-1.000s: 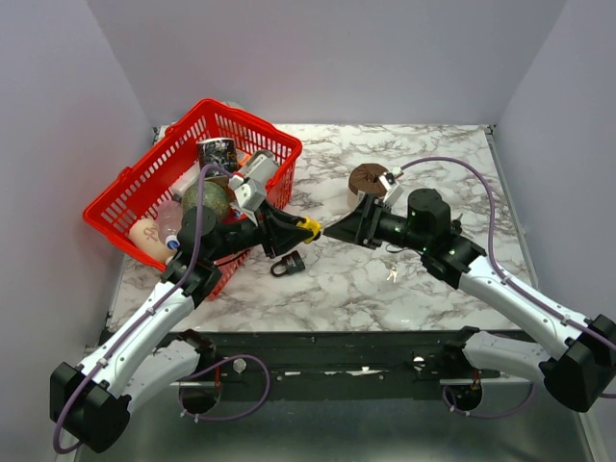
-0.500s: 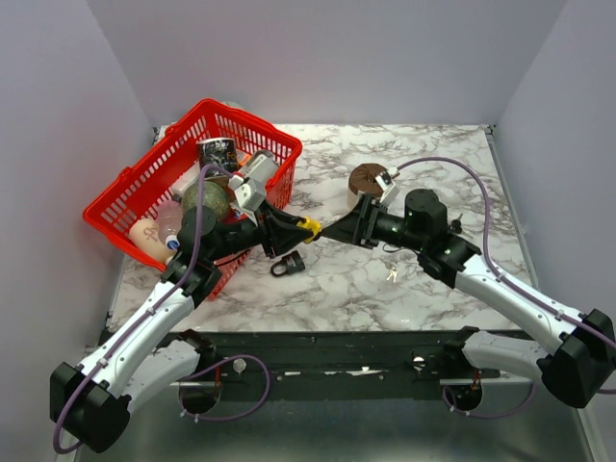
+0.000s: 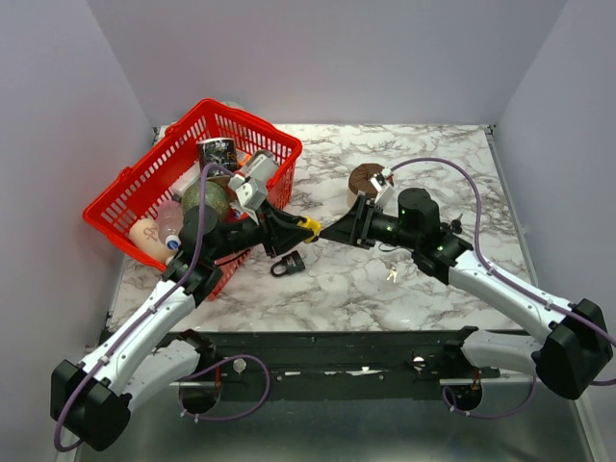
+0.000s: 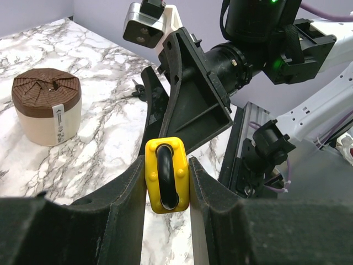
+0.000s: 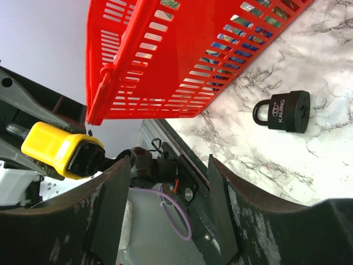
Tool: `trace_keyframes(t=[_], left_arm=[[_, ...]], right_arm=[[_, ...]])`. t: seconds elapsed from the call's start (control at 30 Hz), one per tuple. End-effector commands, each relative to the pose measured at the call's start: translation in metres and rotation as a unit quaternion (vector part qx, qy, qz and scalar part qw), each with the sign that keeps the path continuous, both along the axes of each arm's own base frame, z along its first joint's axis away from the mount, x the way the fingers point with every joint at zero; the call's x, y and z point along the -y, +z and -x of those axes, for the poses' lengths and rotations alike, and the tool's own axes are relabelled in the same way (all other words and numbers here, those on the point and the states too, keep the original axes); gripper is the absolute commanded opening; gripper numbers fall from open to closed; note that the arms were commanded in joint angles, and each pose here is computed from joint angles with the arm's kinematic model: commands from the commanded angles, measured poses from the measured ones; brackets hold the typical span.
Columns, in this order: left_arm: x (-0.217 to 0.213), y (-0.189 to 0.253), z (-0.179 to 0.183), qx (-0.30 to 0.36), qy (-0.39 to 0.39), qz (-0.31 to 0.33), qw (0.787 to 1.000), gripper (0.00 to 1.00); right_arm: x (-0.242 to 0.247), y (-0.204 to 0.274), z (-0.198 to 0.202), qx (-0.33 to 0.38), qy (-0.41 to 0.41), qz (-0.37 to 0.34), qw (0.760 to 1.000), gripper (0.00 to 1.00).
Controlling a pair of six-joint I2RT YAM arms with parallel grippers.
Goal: Unlock with the key
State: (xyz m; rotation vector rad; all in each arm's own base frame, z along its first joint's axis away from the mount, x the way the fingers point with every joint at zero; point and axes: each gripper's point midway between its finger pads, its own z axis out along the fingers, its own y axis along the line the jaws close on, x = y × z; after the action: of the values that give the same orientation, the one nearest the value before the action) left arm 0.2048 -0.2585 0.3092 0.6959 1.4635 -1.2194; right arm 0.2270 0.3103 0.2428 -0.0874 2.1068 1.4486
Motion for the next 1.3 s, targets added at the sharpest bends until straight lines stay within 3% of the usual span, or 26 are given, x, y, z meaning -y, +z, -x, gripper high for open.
trace_keyframes(t=[0.0,0.93,1.1,1.27], left_arm=[[0.002,0.020,0.003,0.037,-0.008,0.022,0.999,0.00],[0.001,0.008,-0.013,0.018,0.026,0.013,0.999,0.00],[-0.001,0.007,-0.015,0.017,0.035,0.011,0.999,0.00],[-0.002,0.006,-0.018,0.009,0.046,0.007,0.999,0.00]], right_arm=[[-0.006,0.000,0.007,0.015,0.026,-0.002,1.000,0.60],[-0.034,0.010,0.034,0.065,0.108,-0.013,0.992,0.57],[-0.027,0.010,0.034,0.079,0.101,0.000,0.992,0.57],[0.000,0.005,0.019,0.110,0.020,0.051,0.992,0.61]])
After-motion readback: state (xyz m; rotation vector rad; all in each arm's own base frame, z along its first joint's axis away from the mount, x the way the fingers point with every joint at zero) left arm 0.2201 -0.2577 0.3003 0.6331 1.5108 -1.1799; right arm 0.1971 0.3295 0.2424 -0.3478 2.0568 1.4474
